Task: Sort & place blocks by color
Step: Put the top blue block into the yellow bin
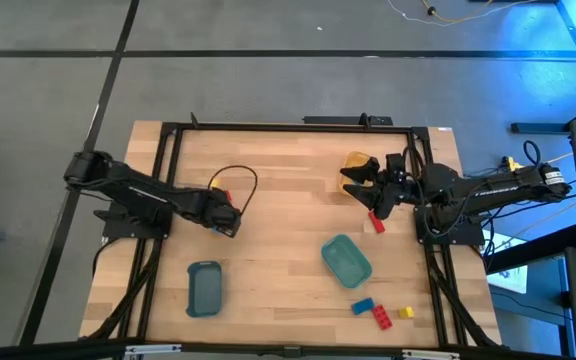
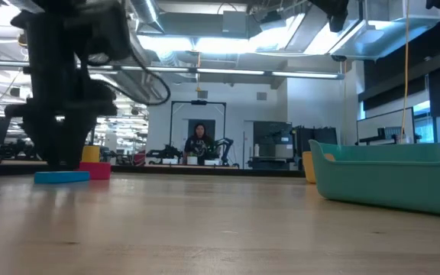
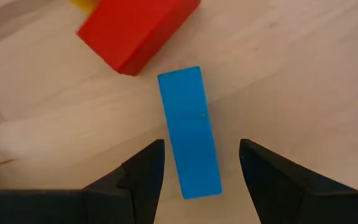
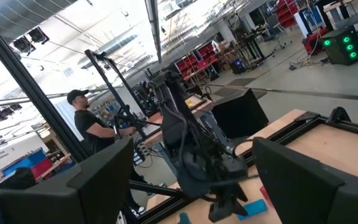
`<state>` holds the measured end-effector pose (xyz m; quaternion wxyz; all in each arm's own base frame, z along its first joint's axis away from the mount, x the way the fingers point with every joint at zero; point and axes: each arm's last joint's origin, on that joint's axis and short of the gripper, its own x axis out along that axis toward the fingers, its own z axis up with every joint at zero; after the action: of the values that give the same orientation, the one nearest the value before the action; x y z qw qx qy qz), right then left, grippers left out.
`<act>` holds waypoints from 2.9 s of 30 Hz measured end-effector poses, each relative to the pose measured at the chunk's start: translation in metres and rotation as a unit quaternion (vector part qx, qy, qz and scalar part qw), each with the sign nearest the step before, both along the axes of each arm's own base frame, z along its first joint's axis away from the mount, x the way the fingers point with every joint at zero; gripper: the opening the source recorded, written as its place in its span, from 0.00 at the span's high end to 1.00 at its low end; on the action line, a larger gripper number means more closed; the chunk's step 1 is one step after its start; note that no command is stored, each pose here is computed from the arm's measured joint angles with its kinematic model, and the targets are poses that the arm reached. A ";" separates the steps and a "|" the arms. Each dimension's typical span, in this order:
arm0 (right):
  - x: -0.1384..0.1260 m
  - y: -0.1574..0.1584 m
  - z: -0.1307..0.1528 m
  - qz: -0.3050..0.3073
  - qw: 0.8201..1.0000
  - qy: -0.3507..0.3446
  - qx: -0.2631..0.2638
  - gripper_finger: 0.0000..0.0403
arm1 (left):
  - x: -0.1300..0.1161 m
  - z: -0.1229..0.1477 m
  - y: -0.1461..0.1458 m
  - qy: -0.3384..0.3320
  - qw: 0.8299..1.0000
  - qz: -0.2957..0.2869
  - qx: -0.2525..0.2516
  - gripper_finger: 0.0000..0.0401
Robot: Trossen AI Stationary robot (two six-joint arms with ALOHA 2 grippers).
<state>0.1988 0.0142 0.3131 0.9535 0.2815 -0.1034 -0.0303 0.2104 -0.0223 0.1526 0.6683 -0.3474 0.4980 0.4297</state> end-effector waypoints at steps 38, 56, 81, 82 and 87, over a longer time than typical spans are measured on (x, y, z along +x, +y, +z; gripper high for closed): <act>0.046 -0.007 -0.078 0.005 0.915 0.206 0.346 0.19 | 0.133 0.152 0.007 -0.134 0.844 -0.466 0.229 0.79; 0.075 0.000 -0.107 0.004 0.901 0.209 0.379 0.26 | 0.198 0.123 0.004 -0.095 0.821 -0.525 0.202 0.79; 0.038 -0.013 -0.091 -0.043 0.907 0.283 0.310 0.86 | 0.161 0.184 0.029 -0.077 0.851 -0.490 0.173 0.36; 0.030 -0.017 -0.087 -0.052 0.906 0.292 0.302 0.86 | 0.152 0.192 0.031 -0.075 0.859 -0.475 0.174 0.35; -0.012 -0.034 -0.060 -0.139 0.888 0.353 0.261 0.86 | 0.105 0.236 0.038 -0.183 0.872 -0.374 0.258 0.35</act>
<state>0.1871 -0.0201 0.2536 0.8055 0.4733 0.2131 -0.2859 0.3153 0.0152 0.3889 0.9241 -0.0223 0.3309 0.1896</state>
